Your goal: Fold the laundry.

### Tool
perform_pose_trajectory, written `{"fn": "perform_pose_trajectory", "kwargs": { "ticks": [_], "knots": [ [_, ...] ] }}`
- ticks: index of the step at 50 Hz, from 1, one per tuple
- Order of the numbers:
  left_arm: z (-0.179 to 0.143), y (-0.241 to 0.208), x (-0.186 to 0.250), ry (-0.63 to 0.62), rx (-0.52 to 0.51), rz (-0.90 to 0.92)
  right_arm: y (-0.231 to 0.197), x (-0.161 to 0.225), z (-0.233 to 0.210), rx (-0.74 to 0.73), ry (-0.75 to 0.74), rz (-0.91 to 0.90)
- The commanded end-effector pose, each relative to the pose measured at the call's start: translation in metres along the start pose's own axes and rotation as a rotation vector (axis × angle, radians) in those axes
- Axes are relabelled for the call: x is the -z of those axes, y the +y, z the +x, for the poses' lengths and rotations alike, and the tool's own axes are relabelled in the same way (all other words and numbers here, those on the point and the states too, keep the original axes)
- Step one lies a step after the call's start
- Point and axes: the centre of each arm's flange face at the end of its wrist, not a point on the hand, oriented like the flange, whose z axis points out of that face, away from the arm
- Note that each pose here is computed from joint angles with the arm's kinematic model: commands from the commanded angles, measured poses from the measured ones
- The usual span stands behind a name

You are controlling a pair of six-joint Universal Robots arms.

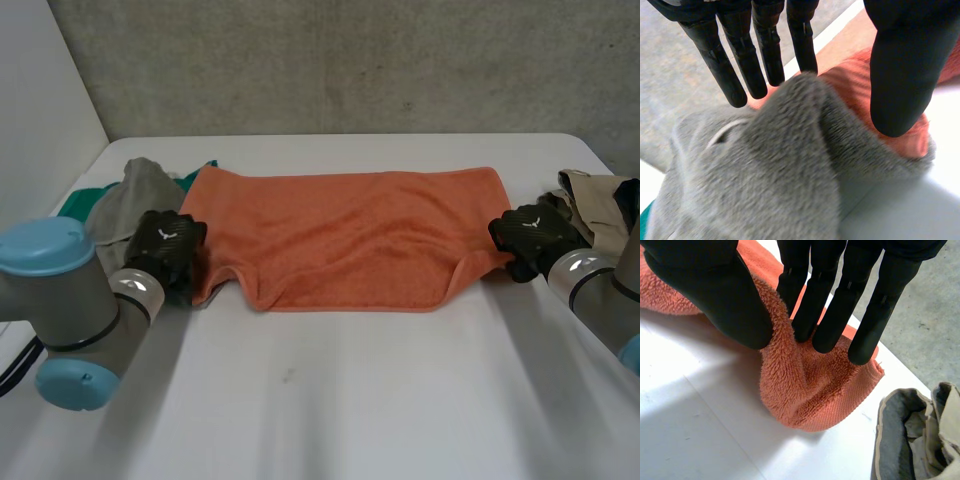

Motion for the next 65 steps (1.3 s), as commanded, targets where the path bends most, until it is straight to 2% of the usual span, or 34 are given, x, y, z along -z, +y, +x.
{"fn": "perform_pose_trajectory", "kwargs": {
  "ticks": [1,7,16,23,34,41,46,51,52,56,59,62,65],
  "knots": [
    [-0.008,0.000,0.003,-0.037,0.015,-0.005,-0.001,0.008,-0.001,-0.004,-0.004,-0.017],
    [0.003,-0.006,0.005,0.064,0.062,0.036,0.001,0.010,0.001,-0.020,-0.001,-0.032],
    [0.025,-0.015,0.029,0.182,0.167,-0.043,0.005,0.008,0.000,-0.044,0.008,-0.042],
    [0.029,-0.012,0.010,0.177,0.199,-0.038,0.008,0.008,-0.001,-0.050,0.008,-0.050],
    [0.024,-0.001,-0.027,0.076,0.180,-0.056,0.011,0.011,-0.002,-0.052,0.005,-0.060],
    [0.021,-0.003,-0.026,0.066,0.111,-0.053,0.009,0.012,0.003,-0.052,0.012,-0.060],
    [0.017,-0.012,-0.004,0.080,0.059,-0.071,0.000,0.019,0.009,-0.038,0.008,-0.067],
    [0.009,-0.021,0.046,0.140,-0.104,-0.167,-0.013,0.044,0.021,0.065,-0.035,-0.161],
    [0.007,-0.023,0.063,0.170,-0.166,-0.206,-0.014,0.055,0.021,0.112,-0.069,-0.214],
    [0.002,-0.020,0.107,0.259,-0.306,-0.336,-0.004,0.090,0.016,0.240,-0.223,-0.431],
    [-0.001,-0.018,0.131,0.330,-0.365,-0.422,-0.001,0.110,0.015,0.326,-0.314,-0.518],
    [-0.001,-0.021,0.142,0.373,-0.385,-0.451,-0.003,0.109,0.016,0.362,-0.304,-0.491],
    [0.001,-0.027,0.134,0.365,-0.374,-0.405,-0.005,0.102,0.018,0.354,-0.266,-0.457]
  ]
}}
